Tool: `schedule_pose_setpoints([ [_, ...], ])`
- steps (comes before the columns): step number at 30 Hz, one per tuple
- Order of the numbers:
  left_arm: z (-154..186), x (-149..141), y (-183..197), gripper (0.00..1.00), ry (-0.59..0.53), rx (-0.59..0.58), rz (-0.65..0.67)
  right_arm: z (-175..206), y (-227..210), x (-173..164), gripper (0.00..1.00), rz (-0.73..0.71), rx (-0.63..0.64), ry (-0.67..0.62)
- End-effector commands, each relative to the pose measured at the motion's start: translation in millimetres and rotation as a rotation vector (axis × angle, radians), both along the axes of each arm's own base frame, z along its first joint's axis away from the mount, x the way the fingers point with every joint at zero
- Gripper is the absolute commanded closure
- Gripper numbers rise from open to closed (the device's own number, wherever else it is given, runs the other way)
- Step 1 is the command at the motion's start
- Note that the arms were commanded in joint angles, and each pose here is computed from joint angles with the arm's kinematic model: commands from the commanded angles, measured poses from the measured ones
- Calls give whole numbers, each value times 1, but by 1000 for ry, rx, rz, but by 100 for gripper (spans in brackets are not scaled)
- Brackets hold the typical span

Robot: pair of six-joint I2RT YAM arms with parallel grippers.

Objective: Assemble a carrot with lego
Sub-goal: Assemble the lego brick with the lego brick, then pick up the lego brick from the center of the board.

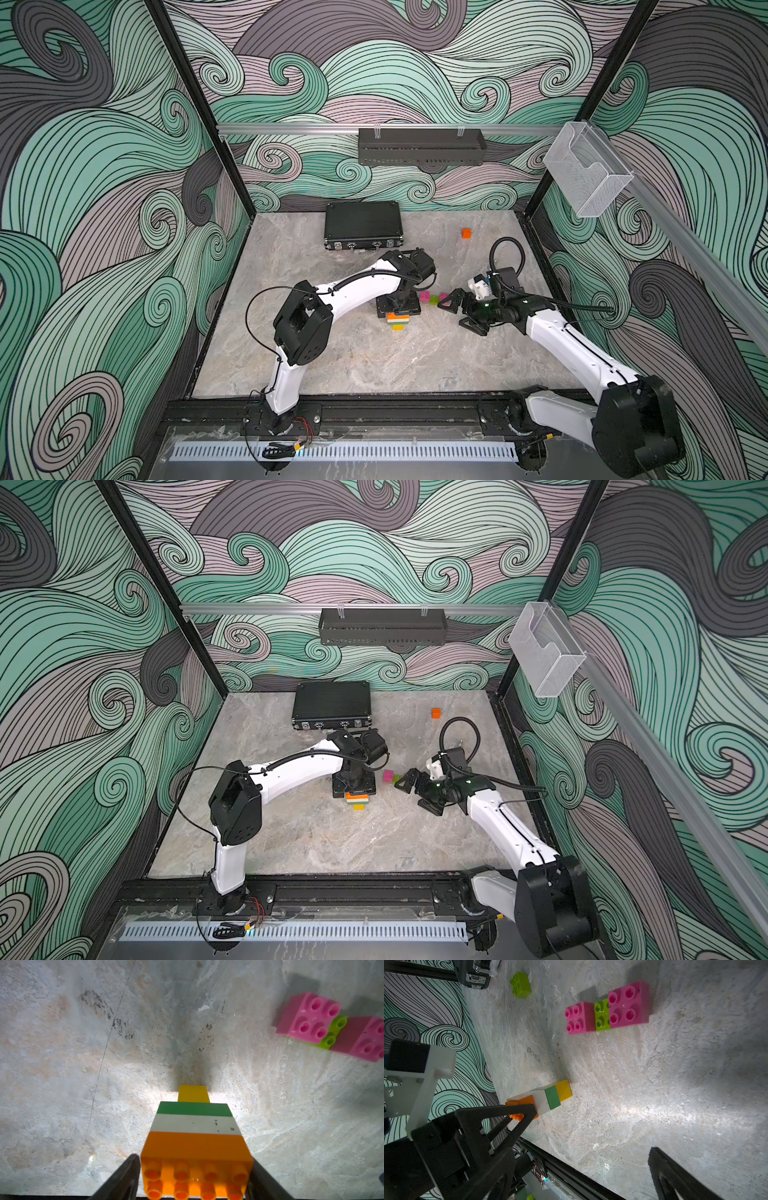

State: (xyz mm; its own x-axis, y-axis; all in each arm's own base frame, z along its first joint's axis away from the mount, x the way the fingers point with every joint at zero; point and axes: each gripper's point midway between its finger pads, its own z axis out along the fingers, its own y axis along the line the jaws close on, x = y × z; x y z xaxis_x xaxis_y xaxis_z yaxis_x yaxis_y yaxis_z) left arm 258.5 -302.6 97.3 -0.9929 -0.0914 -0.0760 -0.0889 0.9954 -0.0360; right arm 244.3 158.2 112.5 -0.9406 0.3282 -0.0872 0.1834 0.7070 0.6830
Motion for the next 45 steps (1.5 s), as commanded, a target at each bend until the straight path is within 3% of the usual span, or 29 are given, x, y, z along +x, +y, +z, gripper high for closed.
schedule_pose_setpoints([
  [1, 14, -2, 6, 21, -24, 11, -1, 4, -2, 4, 0, -1, -12, -11],
  [12, 88, 18, 18, 7, -242, -94, -20, 22, 8, 34, 0, 77, -102, -63],
  [23, 96, 22, 93, 8, -385, -325, 29, 39, 76, 99, 3, 267, -309, -152],
  [30, 71, 11, 144, 1, -330, -294, 84, 26, 129, 134, 3, 335, -418, -179],
  [40, 31, 0, 167, 1, -238, -316, 139, -1, 174, 175, 5, 383, -548, -179],
  [45, 25, -1, 174, 2, -207, -315, 150, -16, 186, 187, 12, 392, -624, -163],
])
